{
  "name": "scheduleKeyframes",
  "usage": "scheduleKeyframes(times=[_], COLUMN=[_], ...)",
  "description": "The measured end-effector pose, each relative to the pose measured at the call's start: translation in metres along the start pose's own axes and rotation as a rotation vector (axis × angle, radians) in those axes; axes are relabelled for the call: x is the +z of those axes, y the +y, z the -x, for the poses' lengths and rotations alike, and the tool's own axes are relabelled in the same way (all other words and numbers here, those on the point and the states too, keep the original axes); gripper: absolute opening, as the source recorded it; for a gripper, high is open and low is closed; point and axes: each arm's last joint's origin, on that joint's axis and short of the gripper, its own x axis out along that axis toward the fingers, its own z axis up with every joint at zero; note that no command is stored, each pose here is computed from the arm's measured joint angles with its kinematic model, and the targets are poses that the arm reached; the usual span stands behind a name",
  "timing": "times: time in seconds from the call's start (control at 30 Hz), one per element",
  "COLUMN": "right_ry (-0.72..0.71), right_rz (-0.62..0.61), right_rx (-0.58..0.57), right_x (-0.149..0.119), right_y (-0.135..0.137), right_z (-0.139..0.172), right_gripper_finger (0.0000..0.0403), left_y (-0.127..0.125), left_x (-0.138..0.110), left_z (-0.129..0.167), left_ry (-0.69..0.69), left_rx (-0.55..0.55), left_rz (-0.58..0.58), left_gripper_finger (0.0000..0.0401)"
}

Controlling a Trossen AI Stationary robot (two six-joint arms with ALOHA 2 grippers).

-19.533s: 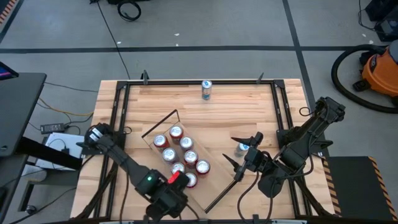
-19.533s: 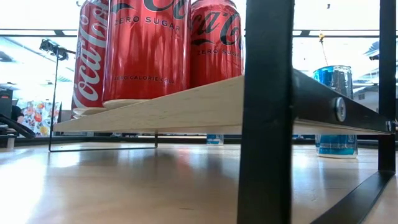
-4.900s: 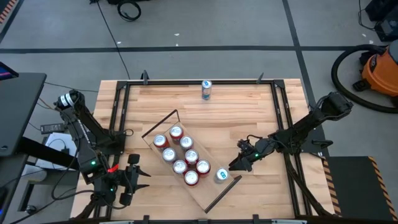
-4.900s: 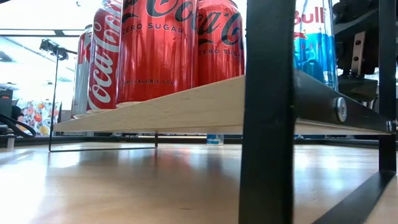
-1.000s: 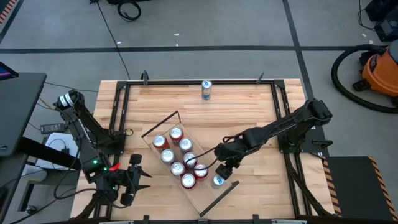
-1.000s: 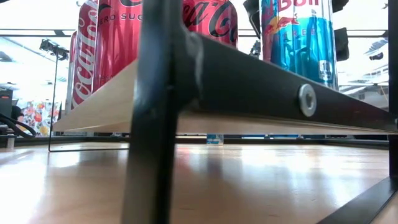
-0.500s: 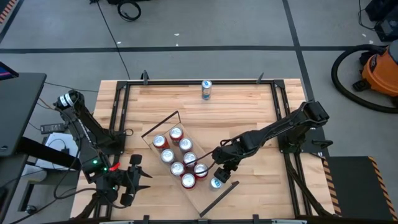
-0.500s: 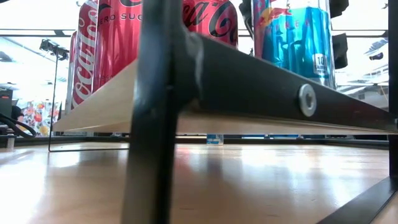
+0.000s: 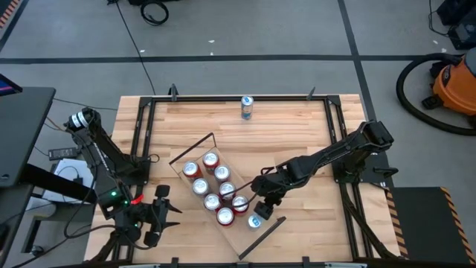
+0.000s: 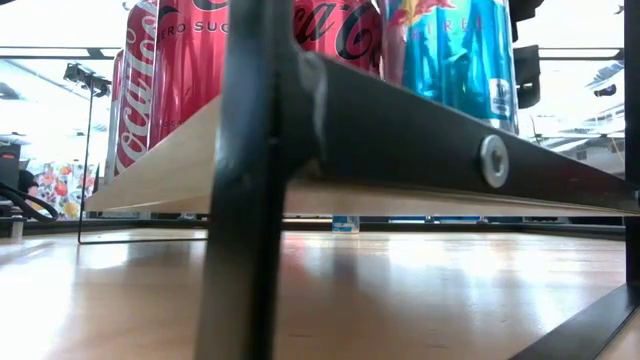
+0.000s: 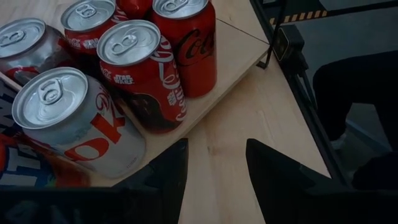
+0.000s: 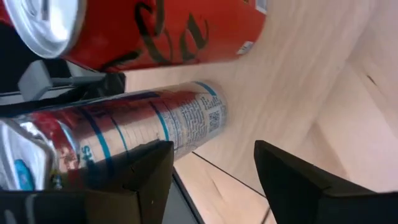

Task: Place canned beverage on shelf
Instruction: Move the silver can to the bottom left of the shelf

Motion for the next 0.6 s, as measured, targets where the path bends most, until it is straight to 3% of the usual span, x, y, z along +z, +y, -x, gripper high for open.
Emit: scheduleKeyframes(times=[0.6], right_ry=[0.023], right_rz=[0.007], right_rx=[0.055], right_x=[-0.0095], right_y=[0.0102], right_z=[-0.0036], right_gripper_finger=[0.0233], left_y=[0.0000], left_x=[0.0000], left_z=[0.0000], left_ry=[0.000], left_rx=[0.000], left_rz=[0.000], left_gripper_finger=[0.0172])
